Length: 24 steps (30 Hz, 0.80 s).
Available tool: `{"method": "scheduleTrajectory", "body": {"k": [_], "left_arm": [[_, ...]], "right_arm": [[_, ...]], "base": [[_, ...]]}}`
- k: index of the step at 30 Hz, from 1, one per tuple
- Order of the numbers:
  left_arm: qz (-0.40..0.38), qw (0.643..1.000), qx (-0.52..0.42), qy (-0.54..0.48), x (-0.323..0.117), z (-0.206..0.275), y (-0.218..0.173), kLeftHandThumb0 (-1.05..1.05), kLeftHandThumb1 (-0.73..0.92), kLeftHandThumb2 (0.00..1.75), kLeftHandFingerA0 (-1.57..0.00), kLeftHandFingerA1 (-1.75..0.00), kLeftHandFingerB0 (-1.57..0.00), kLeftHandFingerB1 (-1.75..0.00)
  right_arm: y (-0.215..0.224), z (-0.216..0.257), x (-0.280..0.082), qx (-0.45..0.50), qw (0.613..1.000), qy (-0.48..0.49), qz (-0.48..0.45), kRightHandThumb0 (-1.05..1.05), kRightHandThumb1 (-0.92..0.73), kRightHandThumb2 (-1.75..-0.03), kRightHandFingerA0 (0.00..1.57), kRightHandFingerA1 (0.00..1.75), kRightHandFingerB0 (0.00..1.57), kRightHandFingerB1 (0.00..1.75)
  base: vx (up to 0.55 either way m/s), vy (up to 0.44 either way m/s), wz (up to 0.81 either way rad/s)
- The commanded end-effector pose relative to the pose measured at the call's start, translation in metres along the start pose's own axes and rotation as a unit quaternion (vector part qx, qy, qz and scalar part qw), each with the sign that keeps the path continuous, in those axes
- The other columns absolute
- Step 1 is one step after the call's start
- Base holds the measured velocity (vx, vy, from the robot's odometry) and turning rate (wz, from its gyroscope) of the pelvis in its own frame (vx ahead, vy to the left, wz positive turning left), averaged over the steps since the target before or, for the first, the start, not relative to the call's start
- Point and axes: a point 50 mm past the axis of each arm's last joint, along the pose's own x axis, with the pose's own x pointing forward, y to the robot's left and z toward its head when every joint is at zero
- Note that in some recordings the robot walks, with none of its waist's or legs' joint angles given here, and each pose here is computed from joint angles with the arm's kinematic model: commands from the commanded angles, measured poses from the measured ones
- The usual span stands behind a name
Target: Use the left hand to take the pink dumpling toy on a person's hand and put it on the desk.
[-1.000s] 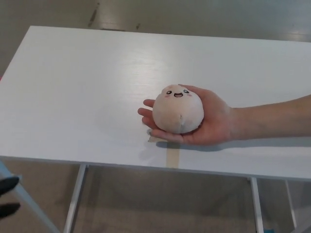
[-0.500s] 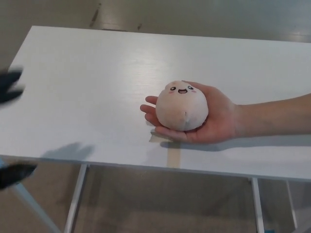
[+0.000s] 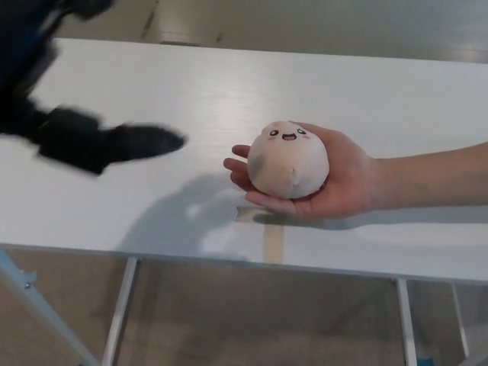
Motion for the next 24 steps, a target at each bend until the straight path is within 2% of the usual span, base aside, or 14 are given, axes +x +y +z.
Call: {"method": "scheduleTrajectory", "body": {"k": [1,4,5,10,11,13,18,19,24], "left_arm": [[-0.092,0.987,0.087,0.098,0.059,-0.029,-0.032,-0.6,0.47,0.55,-0.27,-0.32,-0.25,-0.29],[-0.12,0.979,0.116,0.118,0.073,-0.04,-0.05,-0.63,0.47,0.55,-0.25,-0.31,-0.23,-0.29],[-0.132,0.974,0.13,0.128,0.077,-0.045,-0.059,-0.3,0.2,0.83,-0.09,-0.52,-0.09,-0.5],[-0.149,0.967,0.15,0.144,0.082,-0.056,-0.071,-0.3,0.2,0.83,-0.07,-0.51,-0.07,-0.5],[-0.158,0.963,0.156,0.153,0.084,-0.063,-0.075,-0.67,0.41,0.71,-0.18,-0.39,-0.15,-0.36],[-0.17,0.957,0.159,0.172,0.088,-0.073,-0.081,-0.66,0.41,0.71,-0.17,-0.39,-0.13,-0.36],[-0.19,0.943,0.176,0.207,0.091,-0.087,-0.091,-0.66,0.41,0.71,-0.16,-0.38,-0.12,-0.35],[-0.198,0.937,0.187,0.218,0.091,-0.091,-0.095,-0.62,0.46,0.55,-0.21,-0.31,-0.16,-0.28],[-0.221,0.922,0.212,0.238,0.09,-0.099,-0.101,-0.63,0.47,0.55,-0.2,-0.3,-0.16,-0.28]], "right_arm": [[-0.008,-0.008,-0.001,-0.003,1.0,0.01,-0.012,-0.21,-0.63,-0.58,0.6,0.45,0.6,0.46],[-0.006,-0.007,-0.001,-0.01,1.0,0.01,-0.011,-0.22,-0.64,-0.59,0.6,0.45,0.57,0.45],[-0.006,-0.006,-0.001,-0.006,1.0,0.01,-0.01,-0.22,-0.64,-0.59,0.59,0.45,0.56,0.44],[-0.004,-0.005,-0.001,0.0,1.0,0.009,-0.006,-0.23,-0.64,-0.59,0.59,0.45,0.55,0.44],[-0.003,-0.004,0.0,-0.001,1.0,0.007,-0.004,-0.23,-0.64,-0.59,0.59,0.44,0.56,0.44],[-0.002,-0.002,0.0,0.006,1.0,0.004,-0.002,-0.22,-0.64,-0.58,0.6,0.45,0.61,0.47],[-0.002,0.0,0.0,0.012,1.0,-0.002,0.002,-0.22,-0.64,-0.59,0.58,0.44,0.57,0.45],[-0.002,0.0,0.0,0.01,1.0,-0.003,0.002,-0.22,-0.64,-0.59,0.58,0.44,0.56,0.44],[-0.002,0.0,0.0,0.004,1.0,-0.004,0.002,-0.22,-0.65,-0.59,0.58,0.44,0.52,0.43]], "base": [[0.0,0.0,0.0],[0.0,0.0,0.0],[0.0,0.0,0.0],[0.0,0.0,0.0],[0.0,0.0,0.0],[0.0,0.0,0.0],[0.0,0.0,0.0],[0.0,0.0,0.0],[0.0,0.0,0.0]]}}
